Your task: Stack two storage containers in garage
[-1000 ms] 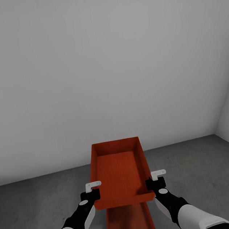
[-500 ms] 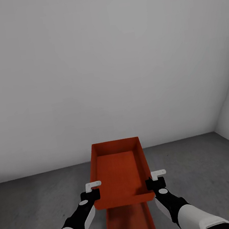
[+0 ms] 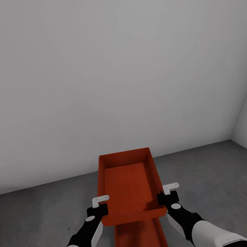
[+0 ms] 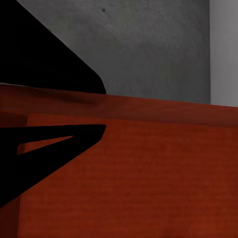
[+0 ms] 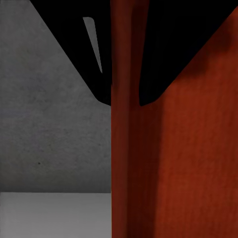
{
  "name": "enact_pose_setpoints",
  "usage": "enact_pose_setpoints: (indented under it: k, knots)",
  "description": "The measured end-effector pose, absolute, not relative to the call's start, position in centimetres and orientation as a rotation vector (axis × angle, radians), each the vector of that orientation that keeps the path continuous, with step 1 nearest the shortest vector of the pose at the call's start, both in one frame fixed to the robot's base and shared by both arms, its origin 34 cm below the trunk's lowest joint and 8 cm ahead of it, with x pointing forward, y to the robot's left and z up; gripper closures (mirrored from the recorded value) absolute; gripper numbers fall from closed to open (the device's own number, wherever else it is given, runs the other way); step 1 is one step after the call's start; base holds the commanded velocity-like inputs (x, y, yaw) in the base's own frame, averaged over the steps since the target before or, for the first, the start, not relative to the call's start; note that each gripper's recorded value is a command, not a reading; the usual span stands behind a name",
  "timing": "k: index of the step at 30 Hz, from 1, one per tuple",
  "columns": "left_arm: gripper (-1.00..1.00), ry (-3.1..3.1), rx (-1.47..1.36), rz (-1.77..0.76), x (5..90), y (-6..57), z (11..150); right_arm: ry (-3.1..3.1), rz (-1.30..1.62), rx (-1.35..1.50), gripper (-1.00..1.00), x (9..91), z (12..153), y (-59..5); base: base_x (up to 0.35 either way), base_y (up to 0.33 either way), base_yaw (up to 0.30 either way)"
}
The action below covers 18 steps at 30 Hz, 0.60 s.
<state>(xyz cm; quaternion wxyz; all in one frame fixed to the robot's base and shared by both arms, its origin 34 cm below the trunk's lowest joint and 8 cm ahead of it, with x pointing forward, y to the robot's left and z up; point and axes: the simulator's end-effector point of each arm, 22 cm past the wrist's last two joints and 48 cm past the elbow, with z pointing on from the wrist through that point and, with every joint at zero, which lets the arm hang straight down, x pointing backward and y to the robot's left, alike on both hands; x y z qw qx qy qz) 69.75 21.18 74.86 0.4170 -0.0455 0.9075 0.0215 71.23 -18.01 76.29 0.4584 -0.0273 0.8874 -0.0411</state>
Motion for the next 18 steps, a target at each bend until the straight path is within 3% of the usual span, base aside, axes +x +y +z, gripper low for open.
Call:
enact_pose_setpoints:
  k: [18]
  knots:
    - [1.0,2.307,-0.113,0.056,69.2,21.2,73.3,2.215,-0.101,-0.068,1.0,70.7,74.6,-18.0,0.0,0.0,0.0]
